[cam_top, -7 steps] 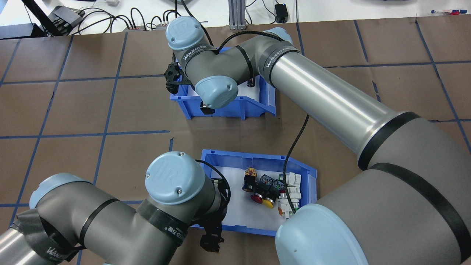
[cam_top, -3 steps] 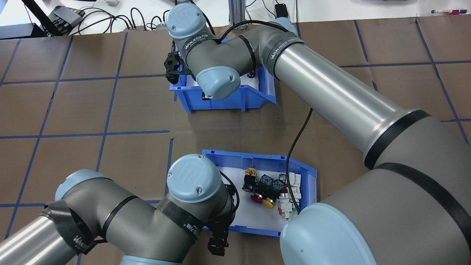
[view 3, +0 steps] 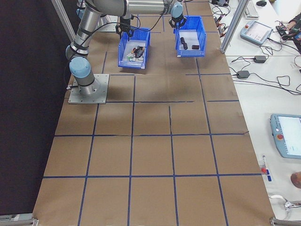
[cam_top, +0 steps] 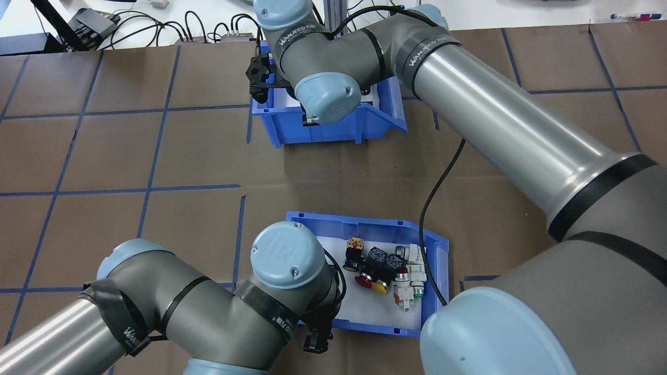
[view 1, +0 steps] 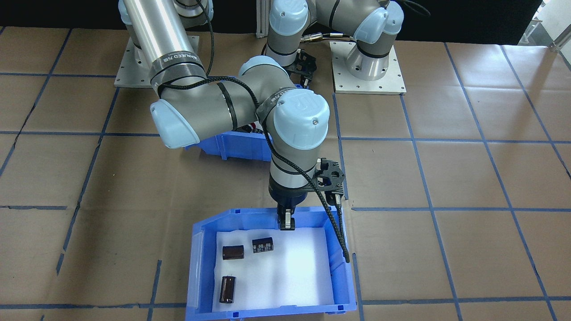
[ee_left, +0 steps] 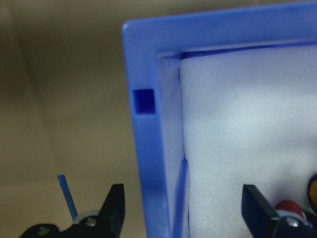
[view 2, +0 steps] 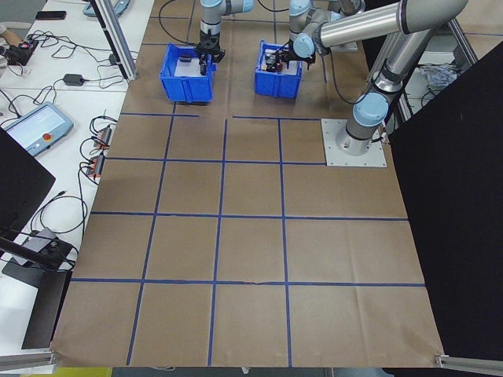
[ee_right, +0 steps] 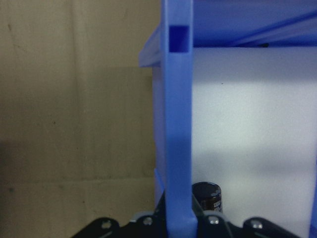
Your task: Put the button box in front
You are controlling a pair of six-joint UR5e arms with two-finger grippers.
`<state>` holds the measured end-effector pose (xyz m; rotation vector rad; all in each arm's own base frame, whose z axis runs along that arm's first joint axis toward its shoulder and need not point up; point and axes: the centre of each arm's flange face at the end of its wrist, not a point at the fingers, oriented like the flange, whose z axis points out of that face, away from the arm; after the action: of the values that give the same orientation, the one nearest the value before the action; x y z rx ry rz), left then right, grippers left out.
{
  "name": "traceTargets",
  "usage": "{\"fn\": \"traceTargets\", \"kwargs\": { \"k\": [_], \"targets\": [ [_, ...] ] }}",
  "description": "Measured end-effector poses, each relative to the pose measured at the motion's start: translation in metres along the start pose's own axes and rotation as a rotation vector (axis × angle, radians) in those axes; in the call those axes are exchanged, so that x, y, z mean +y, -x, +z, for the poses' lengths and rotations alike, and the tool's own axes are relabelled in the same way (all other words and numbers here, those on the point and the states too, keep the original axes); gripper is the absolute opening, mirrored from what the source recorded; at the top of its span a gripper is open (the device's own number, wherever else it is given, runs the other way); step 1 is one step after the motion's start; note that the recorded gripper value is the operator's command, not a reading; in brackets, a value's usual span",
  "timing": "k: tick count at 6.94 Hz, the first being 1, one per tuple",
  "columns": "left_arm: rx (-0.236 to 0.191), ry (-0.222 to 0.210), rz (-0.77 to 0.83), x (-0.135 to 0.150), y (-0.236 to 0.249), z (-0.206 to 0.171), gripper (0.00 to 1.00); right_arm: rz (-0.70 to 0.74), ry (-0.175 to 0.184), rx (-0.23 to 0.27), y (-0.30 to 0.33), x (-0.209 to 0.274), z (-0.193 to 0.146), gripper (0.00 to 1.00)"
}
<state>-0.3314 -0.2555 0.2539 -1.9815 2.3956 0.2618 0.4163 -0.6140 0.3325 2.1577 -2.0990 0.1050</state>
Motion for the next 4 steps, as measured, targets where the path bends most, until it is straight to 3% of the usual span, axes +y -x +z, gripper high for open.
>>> {"fn": "traceTargets", "kwargs": {
  "k": [2, 4],
  "targets": [
    [0.023, 0.014, 0.004, 0.002, 0.001, -0.006, 0.00, -0.018, 0.023, -0.032, -0.024, 0.075, -0.021, 0.01],
    [0.092, 0.029, 0.025, 0.001, 0.004, -0.029, 0.00, 0.028, 0.040, -0.058, -0.043, 0.174, -0.030, 0.01]
  ]
}}
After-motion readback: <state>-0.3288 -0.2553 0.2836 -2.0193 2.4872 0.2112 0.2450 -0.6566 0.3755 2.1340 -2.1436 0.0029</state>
